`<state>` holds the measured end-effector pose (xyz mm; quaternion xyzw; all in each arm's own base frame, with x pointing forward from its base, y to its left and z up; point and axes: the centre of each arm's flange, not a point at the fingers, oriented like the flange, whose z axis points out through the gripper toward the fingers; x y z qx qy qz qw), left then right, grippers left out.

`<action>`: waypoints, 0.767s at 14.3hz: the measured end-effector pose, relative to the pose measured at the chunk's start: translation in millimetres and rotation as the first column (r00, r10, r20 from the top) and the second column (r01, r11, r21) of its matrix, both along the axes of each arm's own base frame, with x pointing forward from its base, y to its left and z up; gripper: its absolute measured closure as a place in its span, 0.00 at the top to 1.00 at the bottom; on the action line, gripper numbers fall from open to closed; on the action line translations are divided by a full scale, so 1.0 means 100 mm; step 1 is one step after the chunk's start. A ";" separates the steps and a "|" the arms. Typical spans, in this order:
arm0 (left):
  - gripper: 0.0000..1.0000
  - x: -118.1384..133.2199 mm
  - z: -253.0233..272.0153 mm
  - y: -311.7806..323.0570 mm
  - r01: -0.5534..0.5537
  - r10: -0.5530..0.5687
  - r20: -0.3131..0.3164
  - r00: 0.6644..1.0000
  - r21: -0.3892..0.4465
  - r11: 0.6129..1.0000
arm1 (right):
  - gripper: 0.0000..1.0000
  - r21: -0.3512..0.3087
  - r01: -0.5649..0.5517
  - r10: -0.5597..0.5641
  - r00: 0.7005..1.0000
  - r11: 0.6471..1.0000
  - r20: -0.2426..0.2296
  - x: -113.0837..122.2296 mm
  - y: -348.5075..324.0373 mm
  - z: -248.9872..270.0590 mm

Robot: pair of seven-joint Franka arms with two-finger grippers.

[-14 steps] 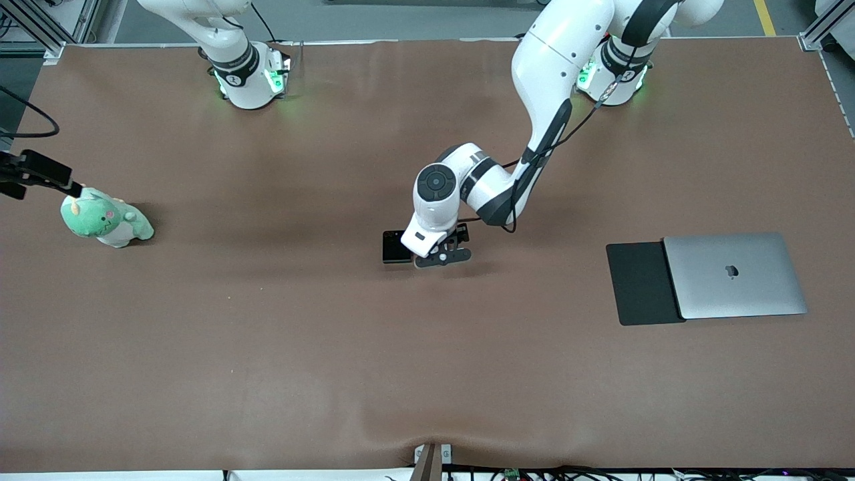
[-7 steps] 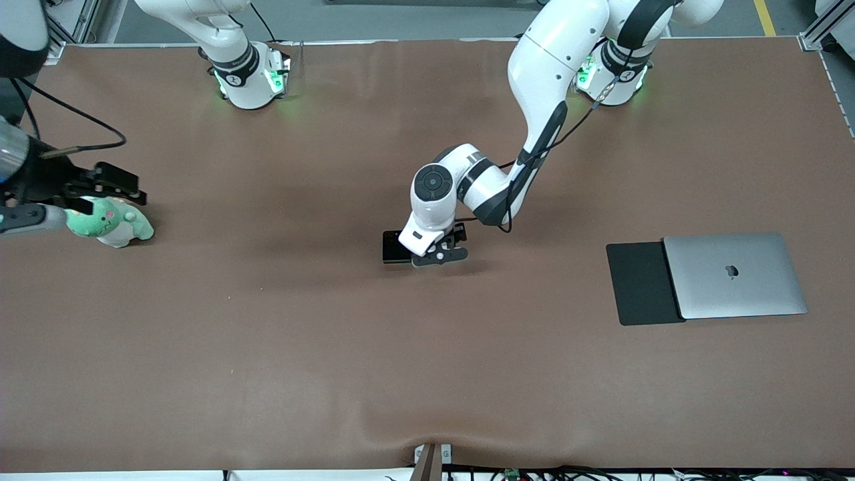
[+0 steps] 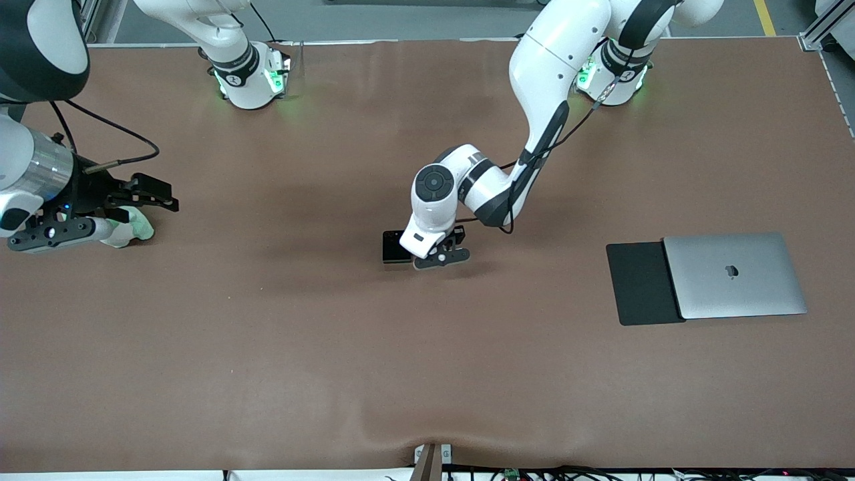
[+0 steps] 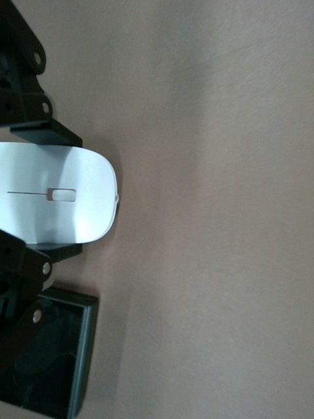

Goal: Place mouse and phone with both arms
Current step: 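Carry the mouse to the pad while the right gripper reaches the phone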

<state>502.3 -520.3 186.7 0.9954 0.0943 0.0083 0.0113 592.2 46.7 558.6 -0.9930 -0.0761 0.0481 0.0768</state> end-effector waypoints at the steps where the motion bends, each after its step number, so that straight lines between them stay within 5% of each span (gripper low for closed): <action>1: 0.61 0.04 0.07 0.03 -0.006 0.006 0.000 1.000 0.004 1.000 | 1.00 0.001 -0.003 0.003 1.000 1.000 0.005 0.01 0.03 -0.02; 11: 0.61 0.51 1.03 1.28 0.015 -0.014 -0.010 1.000 0.053 0.999 | 1.00 0.027 0.003 -0.003 1.000 1.000 0.010 -0.01 0.63 -0.46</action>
